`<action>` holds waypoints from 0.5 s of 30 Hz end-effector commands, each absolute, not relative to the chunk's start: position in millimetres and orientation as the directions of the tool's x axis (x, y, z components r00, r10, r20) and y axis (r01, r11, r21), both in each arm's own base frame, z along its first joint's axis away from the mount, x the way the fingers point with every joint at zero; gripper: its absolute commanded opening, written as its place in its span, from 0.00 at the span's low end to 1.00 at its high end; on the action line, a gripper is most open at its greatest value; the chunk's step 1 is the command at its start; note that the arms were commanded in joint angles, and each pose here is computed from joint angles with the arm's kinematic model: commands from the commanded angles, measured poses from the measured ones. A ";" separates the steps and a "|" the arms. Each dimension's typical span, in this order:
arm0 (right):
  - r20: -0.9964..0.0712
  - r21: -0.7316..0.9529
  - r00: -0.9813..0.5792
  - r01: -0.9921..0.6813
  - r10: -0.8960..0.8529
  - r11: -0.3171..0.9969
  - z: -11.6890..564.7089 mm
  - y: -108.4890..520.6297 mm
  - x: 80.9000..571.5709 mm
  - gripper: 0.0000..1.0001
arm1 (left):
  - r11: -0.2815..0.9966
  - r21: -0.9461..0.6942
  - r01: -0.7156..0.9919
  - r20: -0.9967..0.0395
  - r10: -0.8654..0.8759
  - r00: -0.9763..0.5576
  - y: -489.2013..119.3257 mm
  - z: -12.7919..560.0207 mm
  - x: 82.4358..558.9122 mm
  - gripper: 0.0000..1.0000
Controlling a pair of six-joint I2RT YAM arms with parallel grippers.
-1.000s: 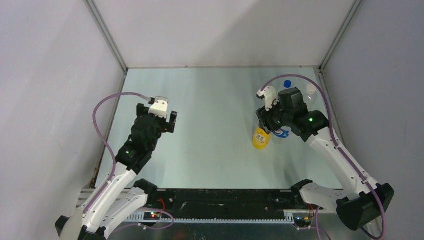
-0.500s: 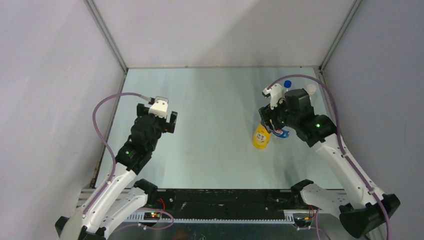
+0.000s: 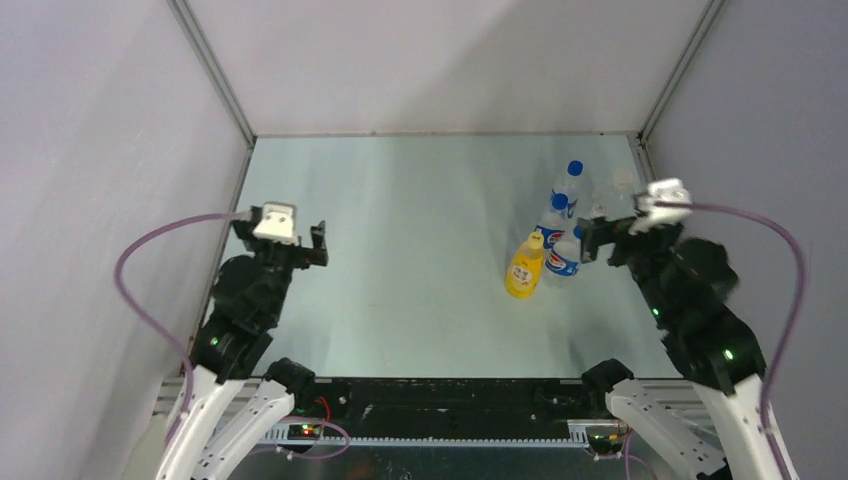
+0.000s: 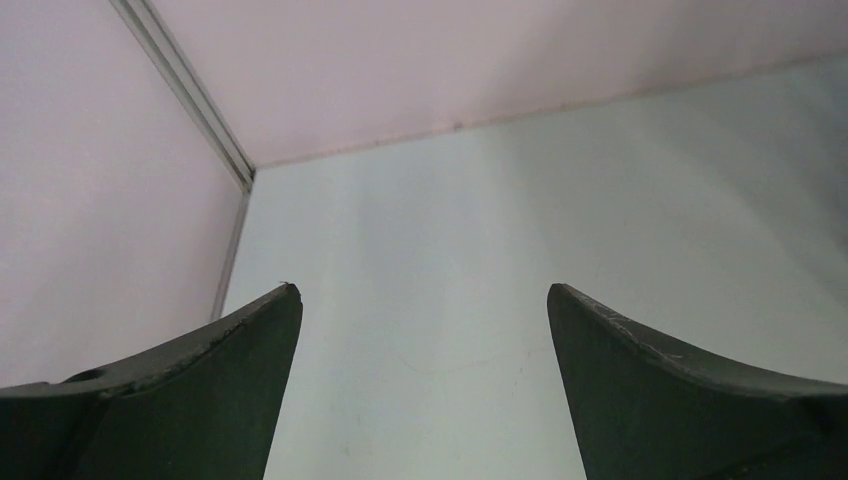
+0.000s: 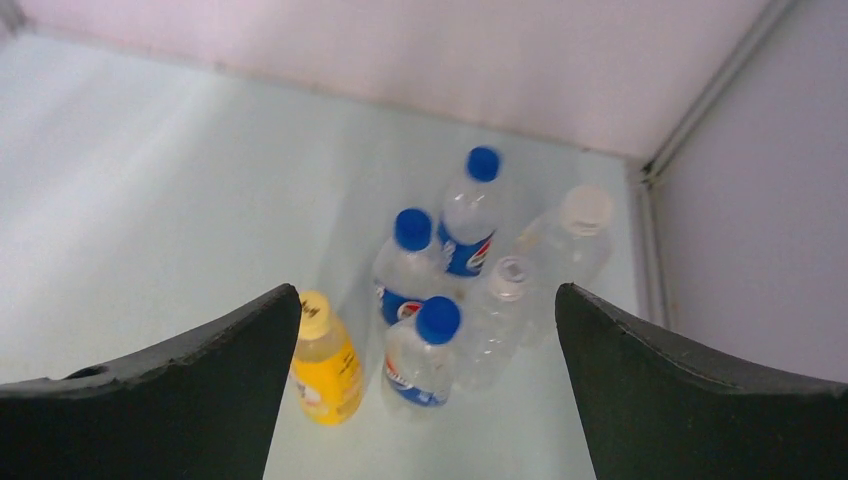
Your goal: Screw on the bottle caps
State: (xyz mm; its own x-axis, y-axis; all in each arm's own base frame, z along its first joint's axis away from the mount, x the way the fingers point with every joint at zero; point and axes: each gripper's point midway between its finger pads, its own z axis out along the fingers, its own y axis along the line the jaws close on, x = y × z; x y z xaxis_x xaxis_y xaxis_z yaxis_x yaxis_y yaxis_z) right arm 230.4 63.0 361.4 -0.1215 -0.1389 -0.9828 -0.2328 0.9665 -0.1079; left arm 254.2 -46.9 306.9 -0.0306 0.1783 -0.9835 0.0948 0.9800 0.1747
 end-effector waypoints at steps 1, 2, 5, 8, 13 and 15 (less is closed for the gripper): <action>-0.996 -0.024 0.082 -0.039 -0.020 0.999 411.9 16.4 199.9 0.99 | 0.993 0.107 0.048 -0.989 0.102 0.108 -27.6 358.0 224.4 1.00; -0.996 -0.033 0.080 -0.031 -0.031 0.999 403.1 13.8 198.0 0.99 | 0.995 0.090 0.041 -0.986 0.083 0.143 -22.8 366.5 215.5 1.00; -0.967 0.123 0.232 0.068 0.104 0.990 411.2 -18.3 166.9 0.99 | 0.999 0.051 0.012 -0.977 0.047 0.206 -10.6 376.5 198.8 1.00; -0.942 0.218 0.292 0.151 0.167 0.964 396.2 -44.6 144.7 0.99 | 1.000 0.004 -0.017 -0.966 0.009 0.259 2.0 377.5 182.5 1.00; -0.926 0.268 0.311 0.150 0.212 0.952 384.0 -56.1 122.1 0.99 | 0.998 -0.057 -0.026 -0.954 -0.047 0.296 13.0 368.7 163.5 1.00; -0.914 0.300 0.328 0.145 0.240 0.943 381.9 -60.1 114.2 0.99 | 0.996 -0.085 -0.034 -0.942 -0.069 0.329 20.4 367.9 152.3 0.99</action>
